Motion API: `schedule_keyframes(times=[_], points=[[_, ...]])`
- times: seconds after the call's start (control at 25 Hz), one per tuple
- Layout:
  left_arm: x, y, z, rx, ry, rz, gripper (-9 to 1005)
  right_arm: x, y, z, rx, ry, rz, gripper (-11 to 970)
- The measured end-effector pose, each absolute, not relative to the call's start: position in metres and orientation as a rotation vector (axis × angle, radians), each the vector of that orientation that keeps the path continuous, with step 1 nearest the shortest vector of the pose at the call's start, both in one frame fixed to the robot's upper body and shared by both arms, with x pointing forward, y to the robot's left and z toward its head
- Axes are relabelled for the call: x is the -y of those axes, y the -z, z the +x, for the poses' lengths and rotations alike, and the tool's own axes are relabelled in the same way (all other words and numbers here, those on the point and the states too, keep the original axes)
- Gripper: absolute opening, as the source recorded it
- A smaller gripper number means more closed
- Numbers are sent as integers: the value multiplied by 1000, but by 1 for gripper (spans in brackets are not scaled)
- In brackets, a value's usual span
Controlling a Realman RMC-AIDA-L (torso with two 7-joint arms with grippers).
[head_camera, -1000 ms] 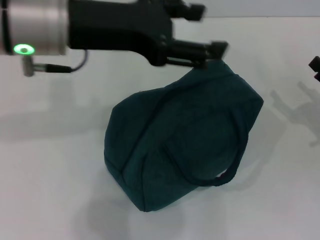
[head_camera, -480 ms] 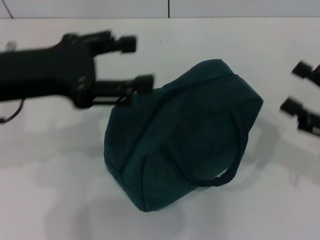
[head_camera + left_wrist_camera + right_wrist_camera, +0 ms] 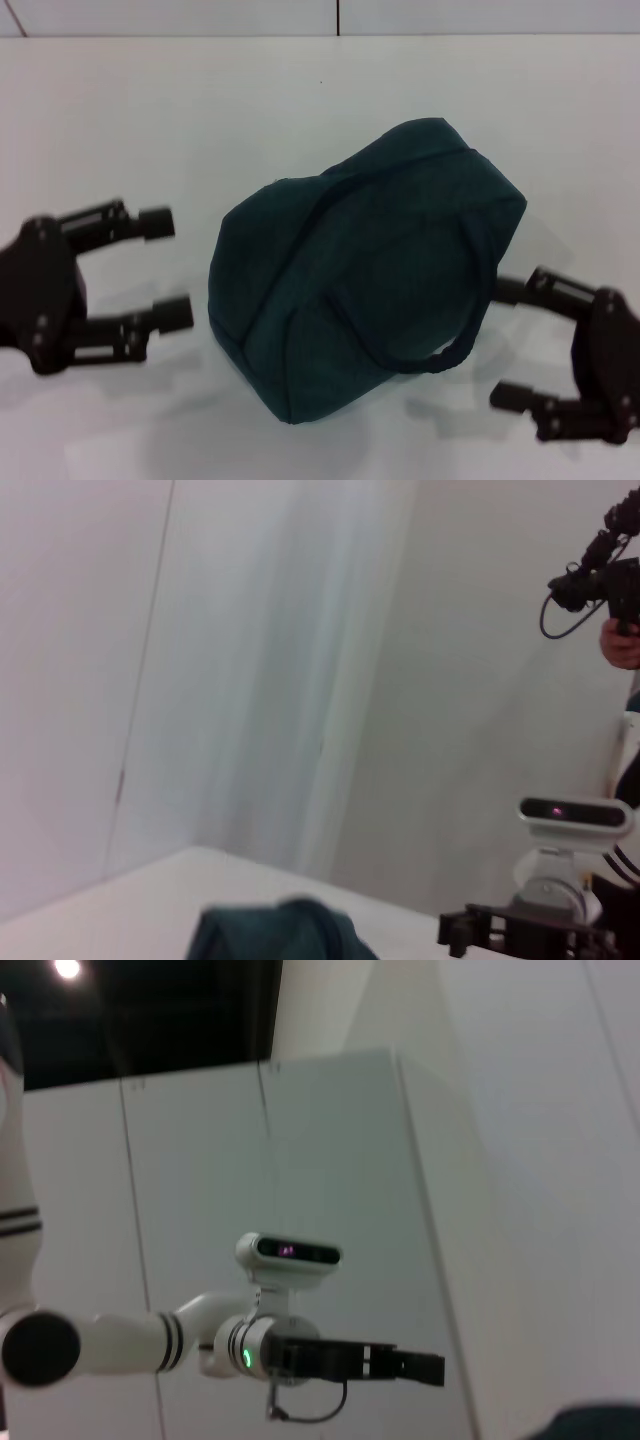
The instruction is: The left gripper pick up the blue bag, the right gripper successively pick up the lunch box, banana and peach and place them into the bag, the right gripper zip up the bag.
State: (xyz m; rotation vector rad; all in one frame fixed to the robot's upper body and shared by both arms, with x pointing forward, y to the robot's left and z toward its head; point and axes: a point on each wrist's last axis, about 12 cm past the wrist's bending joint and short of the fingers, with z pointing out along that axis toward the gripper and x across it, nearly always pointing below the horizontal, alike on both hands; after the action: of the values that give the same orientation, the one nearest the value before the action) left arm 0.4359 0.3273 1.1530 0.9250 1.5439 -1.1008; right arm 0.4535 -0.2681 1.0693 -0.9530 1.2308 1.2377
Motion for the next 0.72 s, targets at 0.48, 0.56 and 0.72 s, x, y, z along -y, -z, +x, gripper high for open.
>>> schedule_keyframes(times=[0.48, 0.56, 0.72], points=[[-345, -1085, 405, -1626, 994, 939, 878, 251, -1030, 438, -1427, -1147, -1029, 872], [-347, -1079, 402, -1629, 979, 920, 878, 251, -1024, 436, -1467, -1125, -1034, 872], [-347, -1072, 400, -1664, 977, 920, 878, 252, -1019, 436, -1500, -1089, -1031, 872]])
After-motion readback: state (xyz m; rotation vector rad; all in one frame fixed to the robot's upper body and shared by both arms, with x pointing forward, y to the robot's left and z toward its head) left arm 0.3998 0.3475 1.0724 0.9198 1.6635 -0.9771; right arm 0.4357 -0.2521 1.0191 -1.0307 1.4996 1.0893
